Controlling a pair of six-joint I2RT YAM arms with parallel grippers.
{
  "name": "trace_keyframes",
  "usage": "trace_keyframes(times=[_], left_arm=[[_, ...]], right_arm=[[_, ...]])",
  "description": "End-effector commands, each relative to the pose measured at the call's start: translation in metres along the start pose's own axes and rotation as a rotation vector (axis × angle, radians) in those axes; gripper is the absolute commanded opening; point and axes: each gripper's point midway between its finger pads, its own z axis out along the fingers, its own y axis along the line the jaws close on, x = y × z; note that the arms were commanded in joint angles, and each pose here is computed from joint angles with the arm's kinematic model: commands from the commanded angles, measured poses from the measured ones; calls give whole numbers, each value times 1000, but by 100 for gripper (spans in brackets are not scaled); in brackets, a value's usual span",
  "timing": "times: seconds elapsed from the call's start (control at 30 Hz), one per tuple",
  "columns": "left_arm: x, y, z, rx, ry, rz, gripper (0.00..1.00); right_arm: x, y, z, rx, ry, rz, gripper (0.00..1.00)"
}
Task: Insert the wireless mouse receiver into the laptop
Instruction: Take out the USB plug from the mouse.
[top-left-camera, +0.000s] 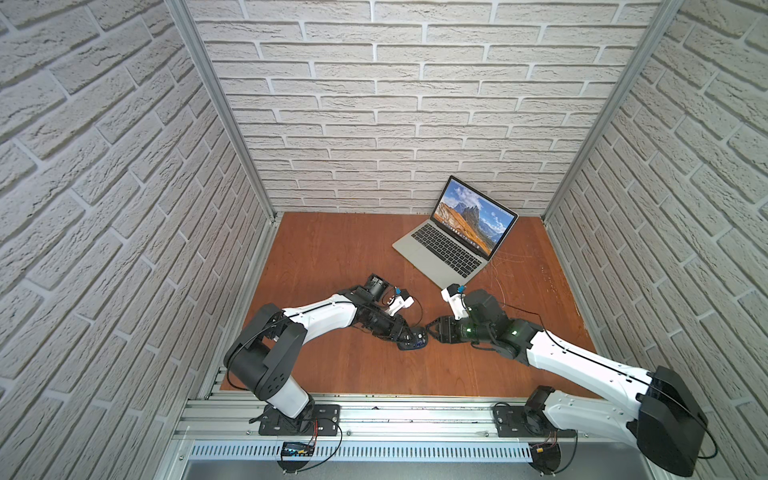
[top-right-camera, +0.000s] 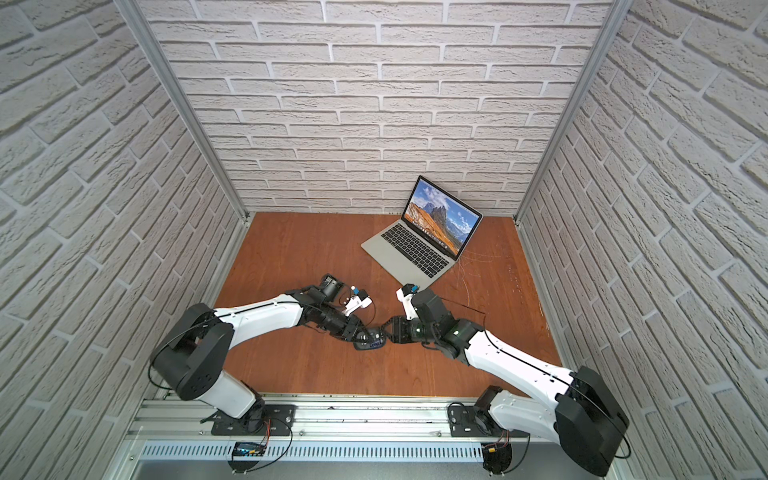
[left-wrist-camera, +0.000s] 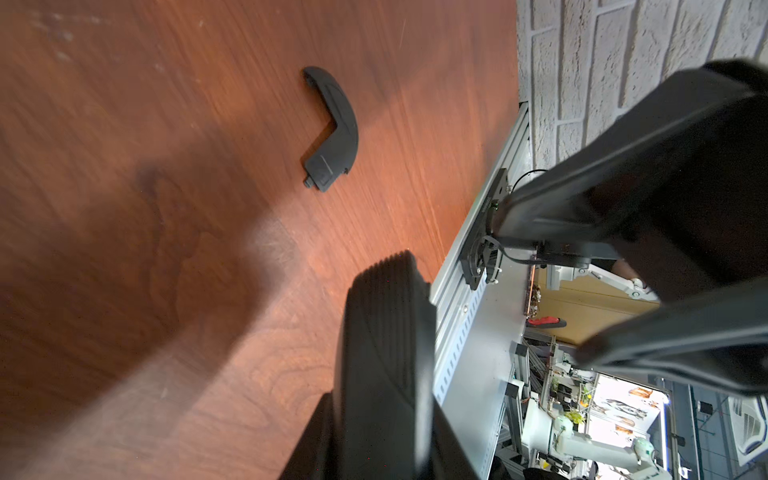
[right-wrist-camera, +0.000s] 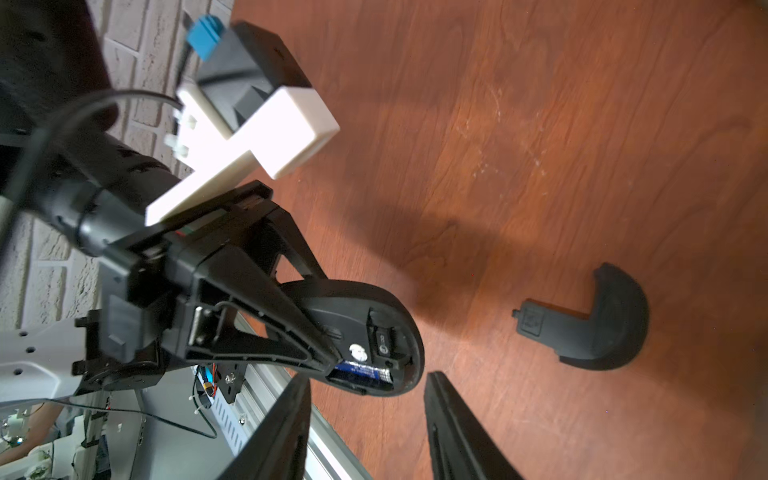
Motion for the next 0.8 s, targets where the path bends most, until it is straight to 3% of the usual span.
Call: trace_keyframes(times=[0.0,0.3,0.77], left_arm=[[-3,-9,0,33,15,32,0],[-2,-9,1,44,23,22,0],[-5,-26,-3,114,-10,79,0]], right_arm=[[-8,13,10,-20,-26,-20,45],[-5,17,21,-33,-8,-33,36],[10,17,34,-55,63,-46,33]])
